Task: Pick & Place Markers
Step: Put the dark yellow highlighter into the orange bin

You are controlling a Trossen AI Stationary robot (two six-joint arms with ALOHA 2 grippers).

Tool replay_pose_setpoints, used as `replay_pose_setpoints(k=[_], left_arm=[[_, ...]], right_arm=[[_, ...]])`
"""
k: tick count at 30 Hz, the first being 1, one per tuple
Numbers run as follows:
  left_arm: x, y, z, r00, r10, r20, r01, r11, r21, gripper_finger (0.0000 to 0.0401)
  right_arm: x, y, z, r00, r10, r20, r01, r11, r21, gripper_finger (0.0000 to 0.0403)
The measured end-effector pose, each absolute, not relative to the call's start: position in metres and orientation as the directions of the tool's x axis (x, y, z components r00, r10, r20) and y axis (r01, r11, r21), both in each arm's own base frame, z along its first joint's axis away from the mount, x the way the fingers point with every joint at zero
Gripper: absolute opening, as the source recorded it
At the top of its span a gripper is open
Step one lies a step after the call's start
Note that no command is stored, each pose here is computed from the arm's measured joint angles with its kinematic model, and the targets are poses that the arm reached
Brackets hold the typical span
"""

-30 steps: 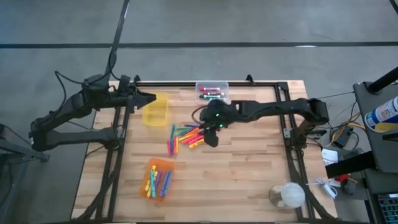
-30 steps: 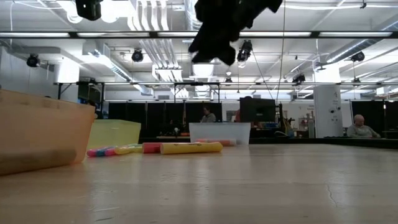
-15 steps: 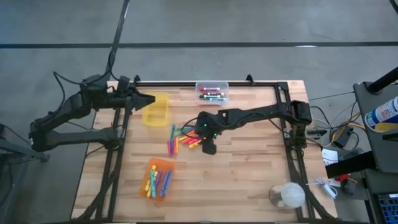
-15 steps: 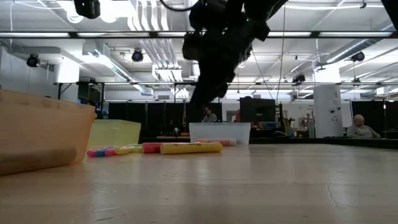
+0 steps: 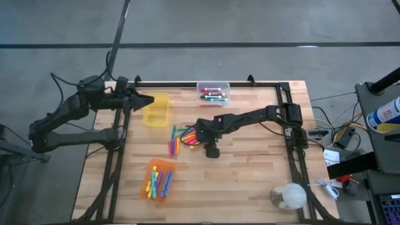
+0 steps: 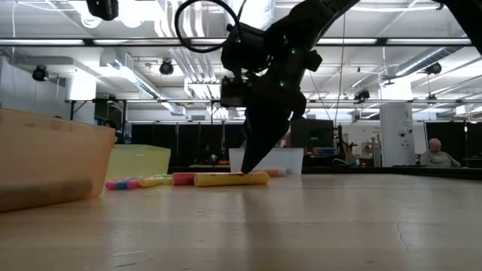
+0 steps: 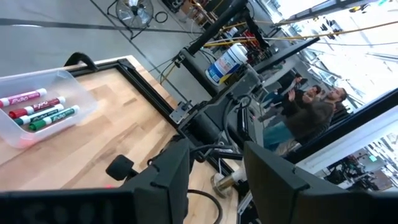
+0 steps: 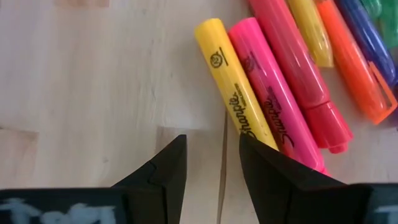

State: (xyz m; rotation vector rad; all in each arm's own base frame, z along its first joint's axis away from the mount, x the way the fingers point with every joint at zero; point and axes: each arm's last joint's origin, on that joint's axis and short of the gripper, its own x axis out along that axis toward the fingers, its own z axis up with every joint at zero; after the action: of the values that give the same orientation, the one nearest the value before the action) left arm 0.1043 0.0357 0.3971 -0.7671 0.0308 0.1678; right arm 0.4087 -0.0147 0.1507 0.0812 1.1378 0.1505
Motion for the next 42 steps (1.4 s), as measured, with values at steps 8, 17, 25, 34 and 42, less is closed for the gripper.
replay_pose_setpoints(k=[8,17,25,34,42], left_arm=[[0.104,0.035,0.397,0.987,0.138,-0.087,-0.16,0.709,-0.687,0.0147],[0.104,0.035,0.397,0.987,0.133,-0.087,-0.156,0.71,-0.687,0.0147],[0.104,0.035,0.397,0.987,0.133,-0.088,-0.157,0.71,-0.686,0.0147],[0.104,0.035,0.397,0.987,0.134,-0.089,-0.158,0.713,-0.683,0.0147],[0.104,0.035,0.397,0.987,0.134,-0.088,-0.158,0.713,-0.684,0.0147]], right_arm=[[0.408,-0.012,0.155,0.406,0.112,-0.907,-0.133,0.989,0.063,0.0138],[0.412,-0.015,0.158,0.432,0.038,-0.901,-0.157,0.987,-0.033,0.0131],[0.409,-0.015,0.149,0.413,0.041,-0.91,-0.195,0.98,-0.045,0.0129],[0.41,-0.015,0.135,0.38,0.051,-0.924,-0.191,0.981,-0.024,0.0119],[0.413,-0.014,0.126,0.363,0.13,-0.923,-0.127,0.988,0.089,0.0082]])
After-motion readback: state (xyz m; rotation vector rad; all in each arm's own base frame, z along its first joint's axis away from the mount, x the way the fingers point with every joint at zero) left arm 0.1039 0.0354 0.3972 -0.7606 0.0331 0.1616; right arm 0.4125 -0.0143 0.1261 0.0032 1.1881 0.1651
